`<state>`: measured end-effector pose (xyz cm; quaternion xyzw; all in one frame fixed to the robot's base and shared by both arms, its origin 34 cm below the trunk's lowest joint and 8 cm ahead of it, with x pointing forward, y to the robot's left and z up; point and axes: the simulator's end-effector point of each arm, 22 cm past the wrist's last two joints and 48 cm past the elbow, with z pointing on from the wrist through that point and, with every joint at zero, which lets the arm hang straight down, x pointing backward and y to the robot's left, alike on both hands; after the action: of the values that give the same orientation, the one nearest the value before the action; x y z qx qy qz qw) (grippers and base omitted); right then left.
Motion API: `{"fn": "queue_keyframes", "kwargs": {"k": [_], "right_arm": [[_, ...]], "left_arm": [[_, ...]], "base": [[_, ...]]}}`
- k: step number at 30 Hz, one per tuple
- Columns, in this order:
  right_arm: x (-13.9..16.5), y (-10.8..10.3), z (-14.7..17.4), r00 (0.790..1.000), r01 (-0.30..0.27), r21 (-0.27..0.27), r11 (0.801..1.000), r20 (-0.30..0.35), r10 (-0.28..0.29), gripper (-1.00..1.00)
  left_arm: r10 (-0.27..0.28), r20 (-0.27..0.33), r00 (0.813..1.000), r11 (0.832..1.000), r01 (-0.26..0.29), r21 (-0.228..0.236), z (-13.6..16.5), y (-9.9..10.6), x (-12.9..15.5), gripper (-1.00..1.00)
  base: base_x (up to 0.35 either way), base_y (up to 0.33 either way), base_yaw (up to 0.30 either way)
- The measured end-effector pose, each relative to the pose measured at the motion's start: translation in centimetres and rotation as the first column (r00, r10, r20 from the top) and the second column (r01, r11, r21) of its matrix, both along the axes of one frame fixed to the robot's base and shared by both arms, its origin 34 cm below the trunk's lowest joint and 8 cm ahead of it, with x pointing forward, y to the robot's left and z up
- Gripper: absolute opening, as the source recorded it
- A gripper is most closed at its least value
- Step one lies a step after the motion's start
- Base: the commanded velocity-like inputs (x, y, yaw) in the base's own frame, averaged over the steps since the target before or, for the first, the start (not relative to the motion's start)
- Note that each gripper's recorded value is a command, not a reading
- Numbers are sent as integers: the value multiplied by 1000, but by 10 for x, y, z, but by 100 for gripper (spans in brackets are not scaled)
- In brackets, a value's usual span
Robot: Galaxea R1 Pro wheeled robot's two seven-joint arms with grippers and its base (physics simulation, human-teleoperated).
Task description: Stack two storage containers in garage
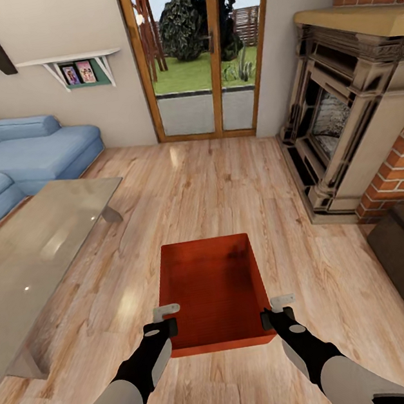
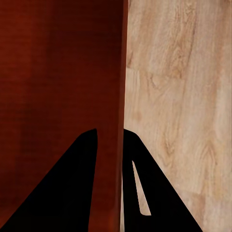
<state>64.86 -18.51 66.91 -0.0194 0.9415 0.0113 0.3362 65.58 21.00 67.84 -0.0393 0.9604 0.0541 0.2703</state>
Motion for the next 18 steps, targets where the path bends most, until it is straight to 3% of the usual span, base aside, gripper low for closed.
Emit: {"fn": "queue_keyframes", "kwargs": {"k": [18], "right_arm": [[5, 0, 22, 1000, 0, 0, 1000, 29, 0, -100]], "left_arm": [[-1, 29, 1000, 1000, 1, 0, 23, 0, 5, -100]], "base": [[0, 0, 0]]}}
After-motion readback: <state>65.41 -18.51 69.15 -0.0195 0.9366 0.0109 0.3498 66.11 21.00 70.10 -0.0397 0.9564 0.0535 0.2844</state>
